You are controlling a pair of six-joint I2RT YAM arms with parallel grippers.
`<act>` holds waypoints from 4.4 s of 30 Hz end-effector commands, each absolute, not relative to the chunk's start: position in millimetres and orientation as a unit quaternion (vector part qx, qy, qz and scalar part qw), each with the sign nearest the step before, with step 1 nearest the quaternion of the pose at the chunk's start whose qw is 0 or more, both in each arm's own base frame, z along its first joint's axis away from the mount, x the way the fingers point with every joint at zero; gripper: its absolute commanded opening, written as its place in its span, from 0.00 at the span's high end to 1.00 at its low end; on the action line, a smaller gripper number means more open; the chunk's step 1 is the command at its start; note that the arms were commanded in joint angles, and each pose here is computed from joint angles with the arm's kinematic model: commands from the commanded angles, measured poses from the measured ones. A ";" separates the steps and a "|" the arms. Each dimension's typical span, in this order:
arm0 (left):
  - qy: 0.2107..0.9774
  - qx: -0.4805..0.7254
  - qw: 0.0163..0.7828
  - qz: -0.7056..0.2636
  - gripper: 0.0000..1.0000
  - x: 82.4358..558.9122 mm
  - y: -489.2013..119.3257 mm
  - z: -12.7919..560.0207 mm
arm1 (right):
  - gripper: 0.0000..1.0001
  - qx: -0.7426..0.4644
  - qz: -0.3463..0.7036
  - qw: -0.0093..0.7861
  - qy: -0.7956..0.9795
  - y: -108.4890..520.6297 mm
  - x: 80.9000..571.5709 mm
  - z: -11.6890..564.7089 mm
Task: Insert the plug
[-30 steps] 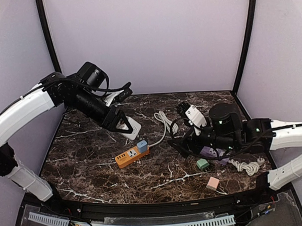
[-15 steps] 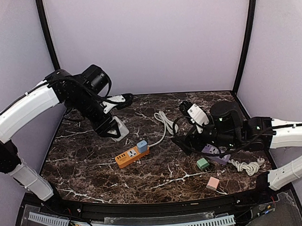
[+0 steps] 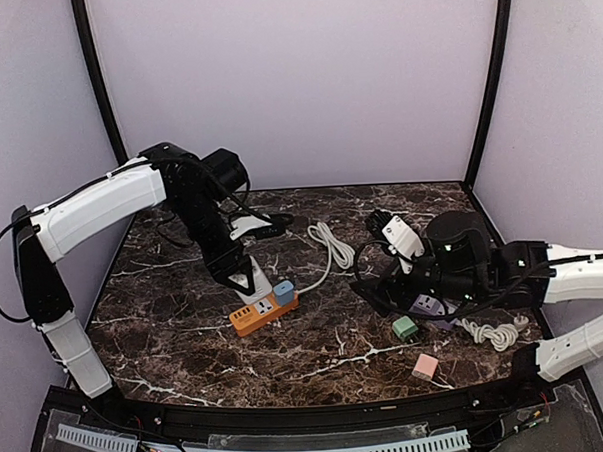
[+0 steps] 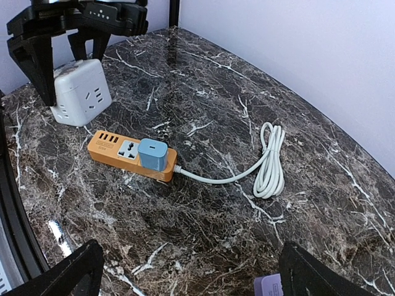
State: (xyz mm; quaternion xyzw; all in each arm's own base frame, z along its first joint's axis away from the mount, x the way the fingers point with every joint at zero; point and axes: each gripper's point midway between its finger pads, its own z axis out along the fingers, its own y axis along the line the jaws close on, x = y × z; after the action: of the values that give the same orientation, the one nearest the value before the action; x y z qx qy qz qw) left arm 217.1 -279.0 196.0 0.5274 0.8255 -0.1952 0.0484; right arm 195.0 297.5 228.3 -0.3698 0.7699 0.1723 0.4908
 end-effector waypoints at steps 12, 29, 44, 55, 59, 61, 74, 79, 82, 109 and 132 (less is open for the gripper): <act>0.834 0.510 0.009 -0.213 0.99 244.6 -293.4 159.3 | 0.01 -0.373 0.201 0.501 0.755 292.5 186.6 237.8; 0.843 0.513 -0.020 -0.159 0.99 258.7 -281.9 121.4 | 0.01 -0.376 0.232 0.503 0.743 294.4 177.6 247.4; 0.844 0.514 -0.030 -0.149 0.99 258.7 -278.4 107.3 | 0.01 -0.373 0.236 0.498 0.746 290.8 175.1 249.0; 0.848 0.513 -0.032 -0.133 0.99 262.4 -274.6 98.3 | 0.01 -0.369 0.237 0.497 0.749 287.3 174.0 248.6; 0.848 0.512 -0.030 -0.132 0.99 264.3 -275.8 96.7 | 0.01 -0.367 0.237 0.496 0.750 286.2 173.9 247.9; 0.848 0.512 -0.027 -0.134 0.99 265.5 -277.1 96.5 | 0.02 -0.366 0.237 0.495 0.751 285.7 173.6 247.0; 0.848 0.514 -0.019 -0.129 0.99 271.4 -279.5 91.9 | 0.02 -0.363 0.237 0.493 0.754 283.8 173.4 245.7; 0.849 0.515 -0.021 -0.120 0.99 272.7 -276.1 89.6 | 0.01 -0.362 0.236 0.492 0.756 283.1 173.3 244.1; 0.851 0.511 -0.020 -0.116 0.99 274.0 -276.0 87.9 | 0.01 -0.362 0.235 0.491 0.756 282.8 173.3 242.7; 0.872 0.481 -0.028 -0.087 0.99 262.6 -277.5 72.8 | 0.01 -0.355 0.234 0.484 0.765 282.9 174.3 236.1; 0.882 0.471 -0.001 -0.013 0.99 272.8 -272.6 59.8 | 0.01 -0.353 0.245 0.468 0.773 289.4 172.5 230.7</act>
State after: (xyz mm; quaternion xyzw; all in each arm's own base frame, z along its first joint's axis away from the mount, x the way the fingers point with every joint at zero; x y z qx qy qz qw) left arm 267.3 -284.3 77.3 0.4772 0.8768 -0.0592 -0.0057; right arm 172.3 287.6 235.4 -0.3569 0.7668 0.2405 0.4763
